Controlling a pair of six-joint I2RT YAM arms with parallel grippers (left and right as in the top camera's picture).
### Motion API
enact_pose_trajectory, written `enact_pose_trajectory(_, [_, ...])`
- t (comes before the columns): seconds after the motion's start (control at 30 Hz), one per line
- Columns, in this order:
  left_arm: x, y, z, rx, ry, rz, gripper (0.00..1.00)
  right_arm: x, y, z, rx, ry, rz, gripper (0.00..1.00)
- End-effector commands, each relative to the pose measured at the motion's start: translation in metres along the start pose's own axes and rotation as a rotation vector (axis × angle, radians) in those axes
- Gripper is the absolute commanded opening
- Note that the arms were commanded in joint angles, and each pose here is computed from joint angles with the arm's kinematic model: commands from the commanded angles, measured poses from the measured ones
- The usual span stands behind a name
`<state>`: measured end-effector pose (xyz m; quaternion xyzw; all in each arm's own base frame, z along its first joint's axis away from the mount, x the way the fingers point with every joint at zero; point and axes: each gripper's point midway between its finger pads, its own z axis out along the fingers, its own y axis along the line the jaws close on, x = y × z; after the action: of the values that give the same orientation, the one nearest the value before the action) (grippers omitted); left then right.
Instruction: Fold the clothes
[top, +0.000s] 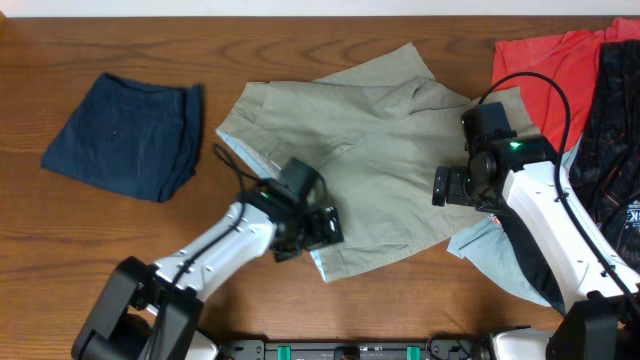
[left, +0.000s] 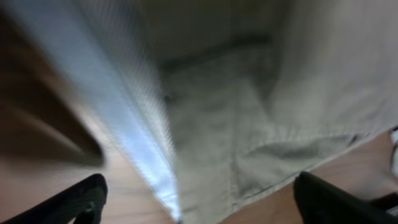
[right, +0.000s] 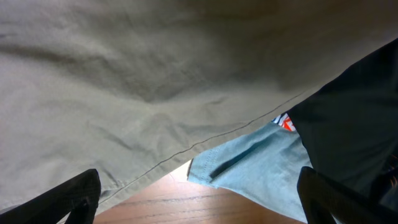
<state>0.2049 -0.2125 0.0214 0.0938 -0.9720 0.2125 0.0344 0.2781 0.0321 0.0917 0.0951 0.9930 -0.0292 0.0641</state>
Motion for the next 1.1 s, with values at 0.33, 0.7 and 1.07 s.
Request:
enact_pose_trajectory(0.33, [0.017,0.011,0.022,-0.110,-0.044,-0.119,0.36,-0.002,-0.003,-0.005,0.003,-0.017,0.022,0.99])
enact_pose_trajectory(0.7, [0.011,0.018,0.017,-0.121,-0.044,-0.093,0.06,-0.001,-0.004,-0.005,0.005,-0.011,0.022,0.99])
enact_pose_trajectory(1.07, [-0.072,0.120,-0.108,-0.298,-0.232,-0.296,0.06,0.005,-0.003,-0.005,-0.004,0.017,0.020,0.99])
